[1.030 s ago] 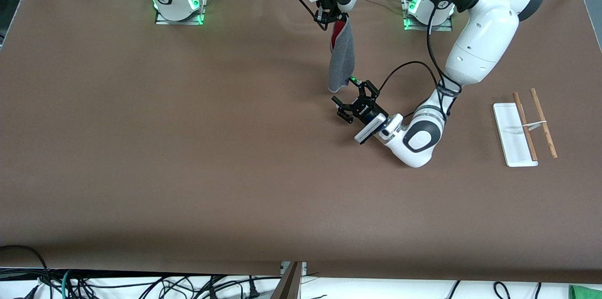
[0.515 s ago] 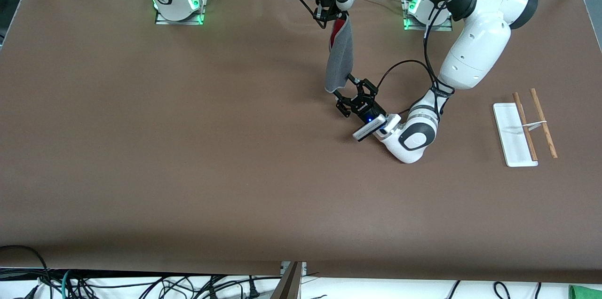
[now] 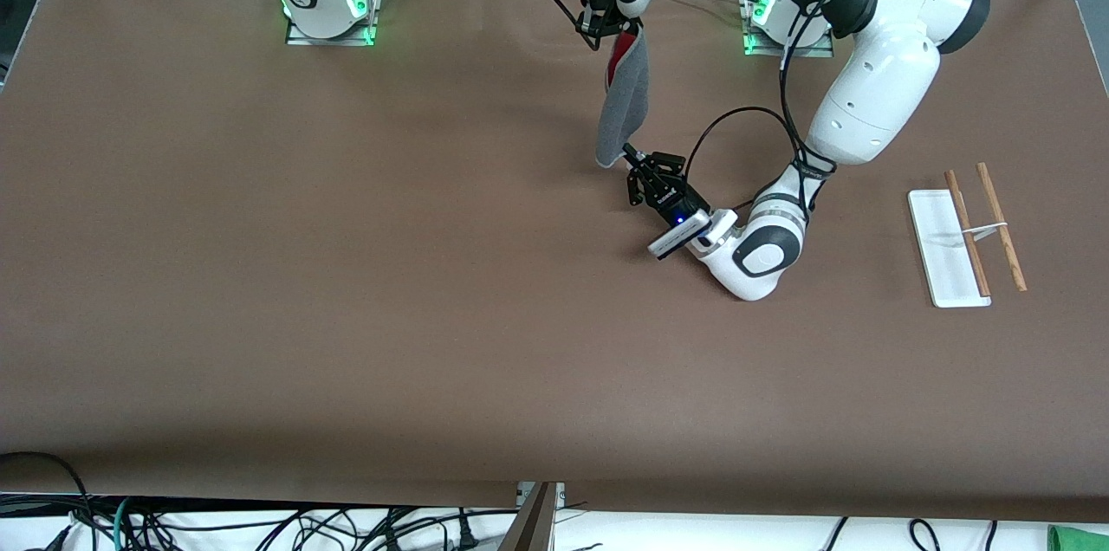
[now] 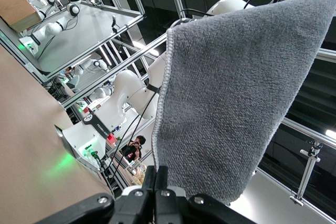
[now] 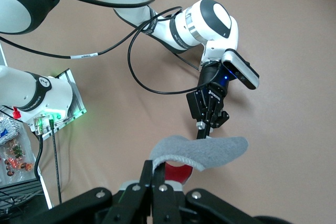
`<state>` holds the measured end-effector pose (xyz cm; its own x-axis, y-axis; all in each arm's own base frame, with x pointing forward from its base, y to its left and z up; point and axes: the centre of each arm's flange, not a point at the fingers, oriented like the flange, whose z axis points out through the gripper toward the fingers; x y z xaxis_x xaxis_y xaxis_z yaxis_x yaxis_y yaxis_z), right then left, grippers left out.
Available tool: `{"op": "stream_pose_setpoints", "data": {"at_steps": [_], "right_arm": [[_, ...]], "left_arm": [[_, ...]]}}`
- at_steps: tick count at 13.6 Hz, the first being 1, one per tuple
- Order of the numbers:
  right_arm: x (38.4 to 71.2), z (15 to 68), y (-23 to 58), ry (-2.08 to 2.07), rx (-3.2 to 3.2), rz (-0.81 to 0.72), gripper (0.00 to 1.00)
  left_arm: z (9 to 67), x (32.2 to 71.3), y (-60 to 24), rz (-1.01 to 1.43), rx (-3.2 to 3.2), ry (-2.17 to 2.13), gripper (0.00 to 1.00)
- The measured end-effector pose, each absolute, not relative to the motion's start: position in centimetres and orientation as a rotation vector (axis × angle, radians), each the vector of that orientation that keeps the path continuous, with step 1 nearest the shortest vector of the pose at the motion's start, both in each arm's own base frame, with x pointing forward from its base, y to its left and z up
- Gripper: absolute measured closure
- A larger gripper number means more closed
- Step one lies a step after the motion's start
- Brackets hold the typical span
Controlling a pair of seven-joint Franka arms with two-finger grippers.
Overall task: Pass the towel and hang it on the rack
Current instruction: 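Open the right gripper to release the towel to the left gripper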
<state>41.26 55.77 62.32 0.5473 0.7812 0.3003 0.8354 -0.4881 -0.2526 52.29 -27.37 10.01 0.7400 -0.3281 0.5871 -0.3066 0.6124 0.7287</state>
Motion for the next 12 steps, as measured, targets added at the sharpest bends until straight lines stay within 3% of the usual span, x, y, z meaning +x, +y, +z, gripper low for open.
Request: {"op": "stream_pose_setpoints", "data": {"at_steps": [2,3,6,11,12], "right_arm": [[41.3,62.3,55.8,-1.293,-2.435,-0.198,0.98],[41.2,62.4,55.8,-1.277,-2.442,-0.195,0.92],[41.1,62.8,55.7,-1.236,-2.457,-0.195,0.63],[40.7,64.1,55.3,-1.224,-2.456,-0.218,0.05],[40.5,64.8,55.1,-1.222,-2.453,-0.229,0.0]], "left_arm": [[10.1,52.2,-27.7,-0.019,0.934,-0.769,0.96],[10.2,52.2,-27.7,-0.022,0.936,-0.769,0.99],[11.3,53.0,-27.4,-0.029,0.951,-0.776,0.99],[15.2,55.1,-26.2,-0.073,1.019,-0.807,0.99],[16.3,55.7,-25.7,-0.089,1.045,-0.83,0.99]]}}
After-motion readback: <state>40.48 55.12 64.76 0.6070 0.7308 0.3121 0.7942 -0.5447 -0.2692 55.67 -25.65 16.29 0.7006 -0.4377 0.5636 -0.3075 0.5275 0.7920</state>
